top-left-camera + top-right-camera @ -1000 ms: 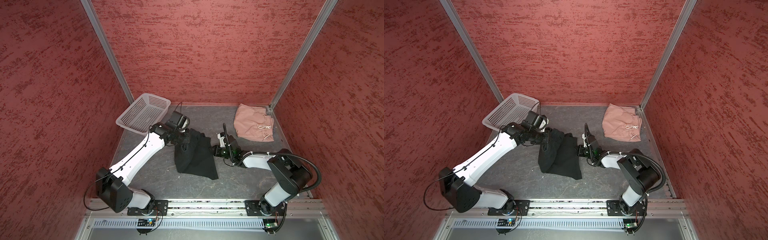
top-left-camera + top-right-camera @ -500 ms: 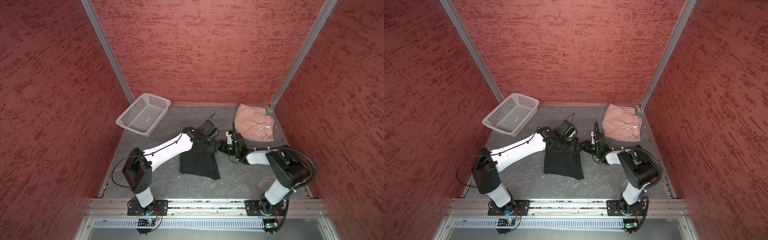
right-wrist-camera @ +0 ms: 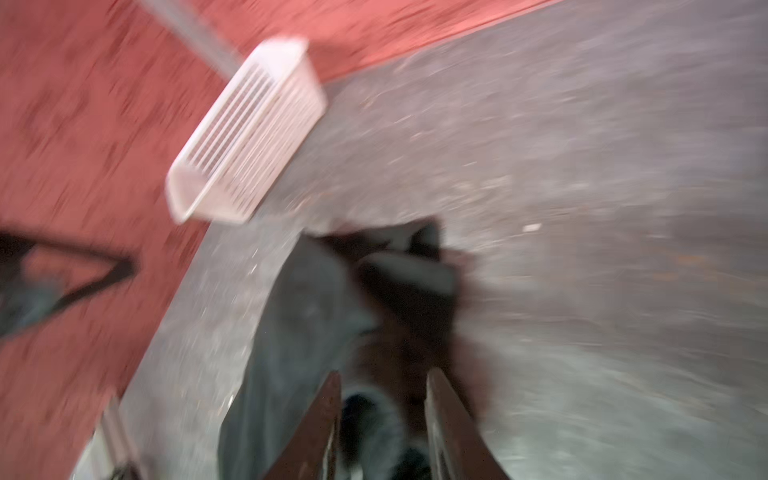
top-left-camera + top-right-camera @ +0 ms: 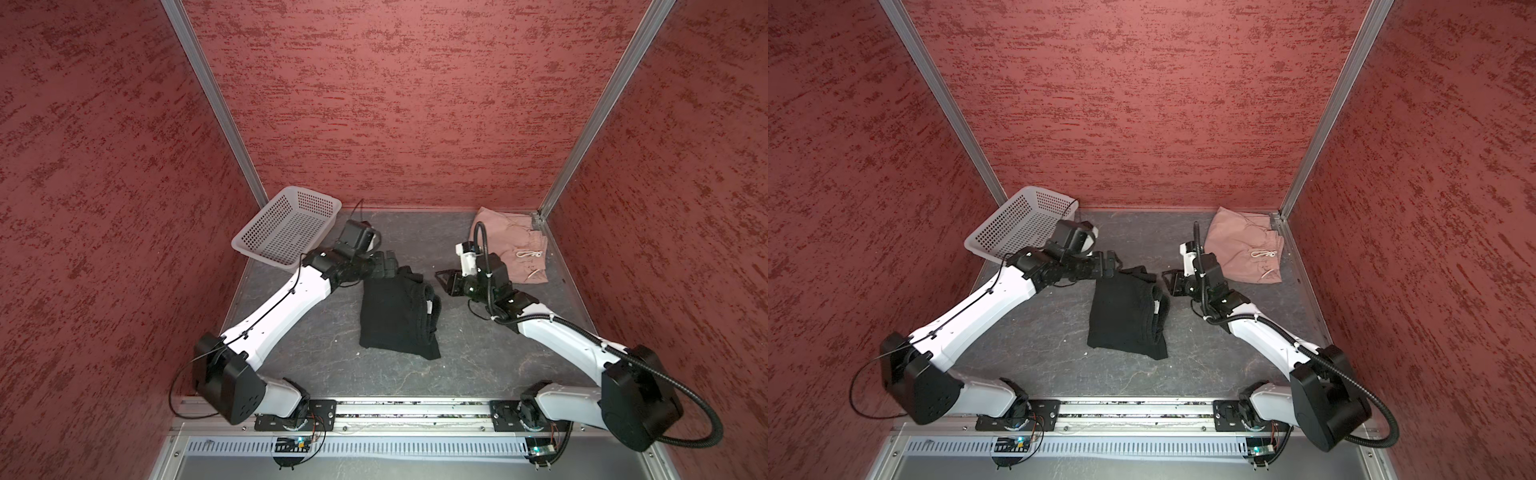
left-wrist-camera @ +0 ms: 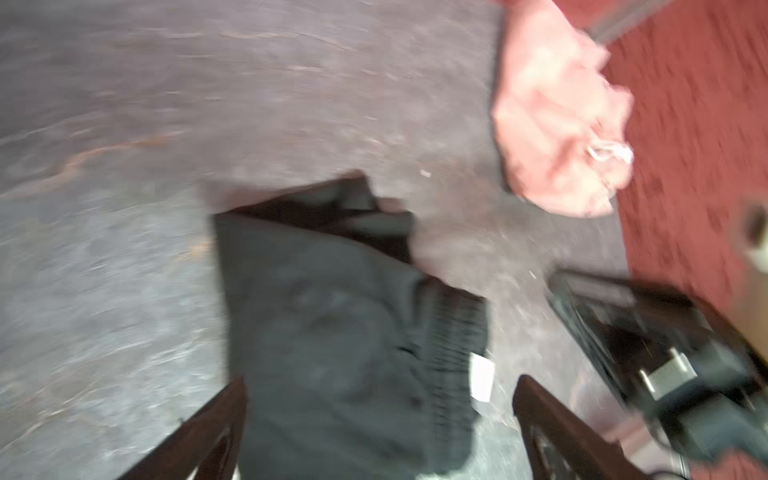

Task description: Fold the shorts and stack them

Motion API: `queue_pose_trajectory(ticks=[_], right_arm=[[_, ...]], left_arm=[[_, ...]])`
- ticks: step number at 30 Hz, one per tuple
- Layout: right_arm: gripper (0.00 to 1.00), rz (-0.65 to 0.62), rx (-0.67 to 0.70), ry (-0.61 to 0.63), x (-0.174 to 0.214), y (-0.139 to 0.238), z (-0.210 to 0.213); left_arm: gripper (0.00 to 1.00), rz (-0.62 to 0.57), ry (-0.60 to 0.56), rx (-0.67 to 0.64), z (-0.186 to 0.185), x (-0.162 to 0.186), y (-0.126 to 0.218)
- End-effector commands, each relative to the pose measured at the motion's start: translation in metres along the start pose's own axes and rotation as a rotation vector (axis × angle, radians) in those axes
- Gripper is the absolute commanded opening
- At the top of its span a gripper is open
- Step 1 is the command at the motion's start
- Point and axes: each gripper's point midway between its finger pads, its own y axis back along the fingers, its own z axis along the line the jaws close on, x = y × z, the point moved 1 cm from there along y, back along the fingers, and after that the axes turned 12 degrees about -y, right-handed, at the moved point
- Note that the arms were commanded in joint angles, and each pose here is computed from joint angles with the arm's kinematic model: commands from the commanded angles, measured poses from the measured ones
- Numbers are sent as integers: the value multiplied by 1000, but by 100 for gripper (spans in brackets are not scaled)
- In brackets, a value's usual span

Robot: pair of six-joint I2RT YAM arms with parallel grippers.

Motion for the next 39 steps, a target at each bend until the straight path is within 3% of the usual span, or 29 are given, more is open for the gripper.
queue_pose_trajectory(ticks=[1,4,9,12,15,21,26,32,35,39], right_arm=[[36,141,-177,125,44,-11,49],[36,205,-182,102,63,-30,53],[29,298,154,-67,92,-57,-38],[30,316,173,-200,102,-55,-74],[39,333,166,-167,100,-60,-75],[58,229,-51,-78,56,-44,-5],[73,115,84,-83,28,2,-12],[86,251,239,-255,59,34,-68],[91,262,192,-307,70,41,-69],[98,251,73,-337,72,36,-57]], left_arm=[[99,0,75,-20,32,25,-15],[100,20,113,-9,49,46,-27],[99,58,126,62,51,69,-53],[99,89,132,117,50,80,-69],[99,96,146,167,47,86,-81],[99,107,144,203,41,84,-82],[99,67,108,224,27,67,-63],[99,68,43,248,8,59,-61],[81,55,15,286,-6,51,-62],[72,87,-38,293,-20,55,-76]])
